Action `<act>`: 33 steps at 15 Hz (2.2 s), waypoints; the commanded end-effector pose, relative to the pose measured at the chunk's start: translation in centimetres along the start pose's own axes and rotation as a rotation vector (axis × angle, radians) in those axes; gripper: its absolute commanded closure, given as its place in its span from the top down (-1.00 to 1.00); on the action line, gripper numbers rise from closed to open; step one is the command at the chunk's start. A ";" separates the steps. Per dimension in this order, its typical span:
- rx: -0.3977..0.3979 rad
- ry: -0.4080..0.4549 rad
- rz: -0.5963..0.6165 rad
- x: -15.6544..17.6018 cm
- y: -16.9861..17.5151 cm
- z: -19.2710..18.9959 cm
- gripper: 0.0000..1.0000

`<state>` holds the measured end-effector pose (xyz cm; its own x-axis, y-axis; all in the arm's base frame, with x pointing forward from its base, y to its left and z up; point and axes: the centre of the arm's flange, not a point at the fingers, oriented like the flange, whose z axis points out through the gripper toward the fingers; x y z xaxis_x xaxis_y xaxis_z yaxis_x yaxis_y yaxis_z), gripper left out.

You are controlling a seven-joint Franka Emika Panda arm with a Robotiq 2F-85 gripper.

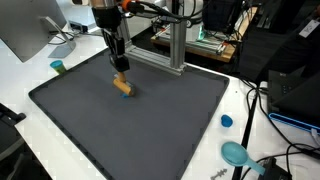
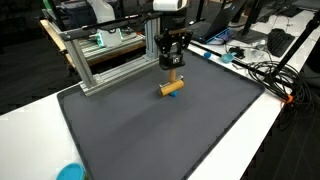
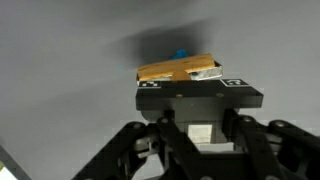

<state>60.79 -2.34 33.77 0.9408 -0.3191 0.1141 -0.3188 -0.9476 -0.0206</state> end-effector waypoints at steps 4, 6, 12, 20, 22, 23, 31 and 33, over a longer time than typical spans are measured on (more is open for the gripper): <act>0.008 -0.044 0.010 0.8 -0.1 1.3 -0.57; 0.007 -0.068 0.011 0.6 -0.1 1.9 -0.57; 0.005 -0.069 0.009 0.5 -0.6 3.3 -0.57; 0.009 -0.030 -0.029 1.1 -2.2 1.6 -0.57; 0.013 -0.030 -0.033 1.2 -2.3 1.9 -0.57; 0.021 -0.028 -0.030 1.4 -2.3 1.8 -0.57; 0.110 -0.037 0.077 4.1 0.7 1.3 -0.57; 0.110 -0.072 0.101 4.4 1.4 2.3 -0.57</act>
<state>63.10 -3.95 33.07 0.9195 -0.3865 0.0712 -0.3784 -0.9196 -0.1057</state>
